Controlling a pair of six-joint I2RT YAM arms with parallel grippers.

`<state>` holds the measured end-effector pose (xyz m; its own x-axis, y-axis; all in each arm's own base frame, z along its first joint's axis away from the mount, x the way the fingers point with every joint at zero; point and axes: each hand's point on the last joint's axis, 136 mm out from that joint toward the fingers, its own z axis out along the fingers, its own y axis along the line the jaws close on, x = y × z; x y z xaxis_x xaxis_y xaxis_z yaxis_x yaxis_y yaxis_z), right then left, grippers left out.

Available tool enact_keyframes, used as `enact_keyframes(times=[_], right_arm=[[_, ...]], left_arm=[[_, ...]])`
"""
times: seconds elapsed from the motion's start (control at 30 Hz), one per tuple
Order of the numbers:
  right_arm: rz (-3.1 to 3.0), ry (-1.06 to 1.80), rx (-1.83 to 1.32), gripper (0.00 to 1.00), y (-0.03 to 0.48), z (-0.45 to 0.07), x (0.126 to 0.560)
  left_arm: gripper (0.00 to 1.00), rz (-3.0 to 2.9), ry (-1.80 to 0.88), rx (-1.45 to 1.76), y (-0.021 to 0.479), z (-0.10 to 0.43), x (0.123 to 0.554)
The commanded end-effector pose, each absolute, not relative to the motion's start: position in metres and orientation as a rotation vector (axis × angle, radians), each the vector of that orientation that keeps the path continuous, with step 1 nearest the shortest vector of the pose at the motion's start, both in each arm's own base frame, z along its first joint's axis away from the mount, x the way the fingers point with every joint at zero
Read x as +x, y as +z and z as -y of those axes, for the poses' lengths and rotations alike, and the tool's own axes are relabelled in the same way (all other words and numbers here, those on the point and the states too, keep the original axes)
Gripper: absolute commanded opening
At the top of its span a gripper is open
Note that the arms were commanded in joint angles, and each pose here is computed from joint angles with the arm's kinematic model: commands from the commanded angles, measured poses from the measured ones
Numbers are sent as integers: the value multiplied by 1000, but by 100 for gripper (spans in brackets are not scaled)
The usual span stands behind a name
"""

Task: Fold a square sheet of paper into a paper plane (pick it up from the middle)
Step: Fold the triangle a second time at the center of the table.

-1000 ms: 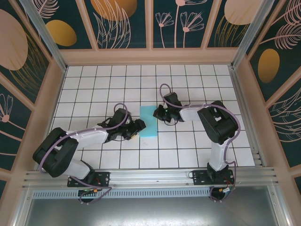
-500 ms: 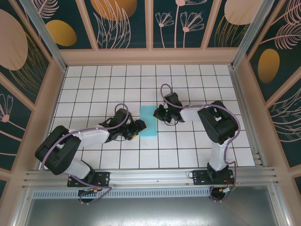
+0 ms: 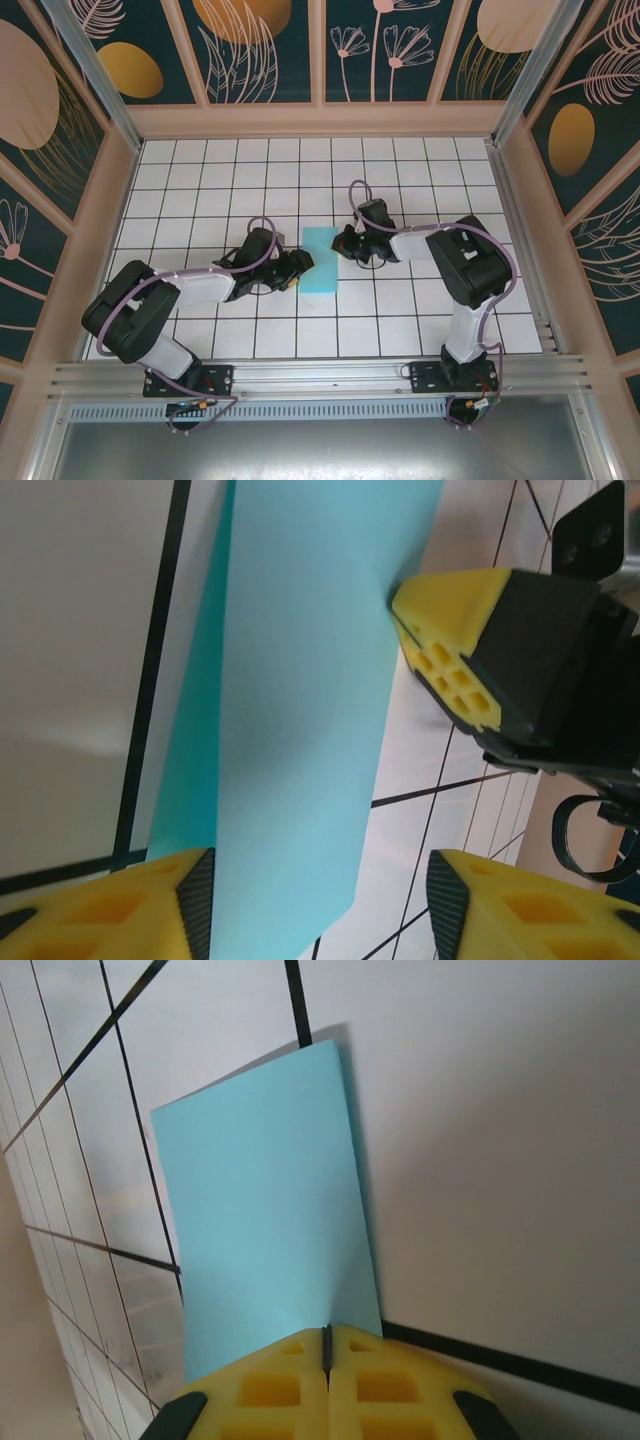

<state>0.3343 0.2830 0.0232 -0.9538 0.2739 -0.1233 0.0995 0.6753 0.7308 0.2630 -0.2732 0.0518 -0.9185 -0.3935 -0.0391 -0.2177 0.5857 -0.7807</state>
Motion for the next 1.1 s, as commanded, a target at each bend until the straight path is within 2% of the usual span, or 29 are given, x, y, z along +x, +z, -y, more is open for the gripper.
enact_keyframes(times=[0.0,0.2,0.53,0.77,1.07], right_arm=[[-2607,1233,149,4,56,-291,327],[-2625,1244,63,4,62,-295,313],[-2808,1198,-26,4,20,-308,267],[-2925,1073,31,3,-11,-294,257],[-2930,1078,46,3,-9,-295,257]], left_arm=[[56,-2577,-1293,-485,54,277,266],[54,-2589,-1308,-462,53,279,263],[50,-2625,-1322,-443,47,280,256],[49,-2607,-1413,-375,58,289,252],[49,-2533,-1563,-299,78,308,259]])
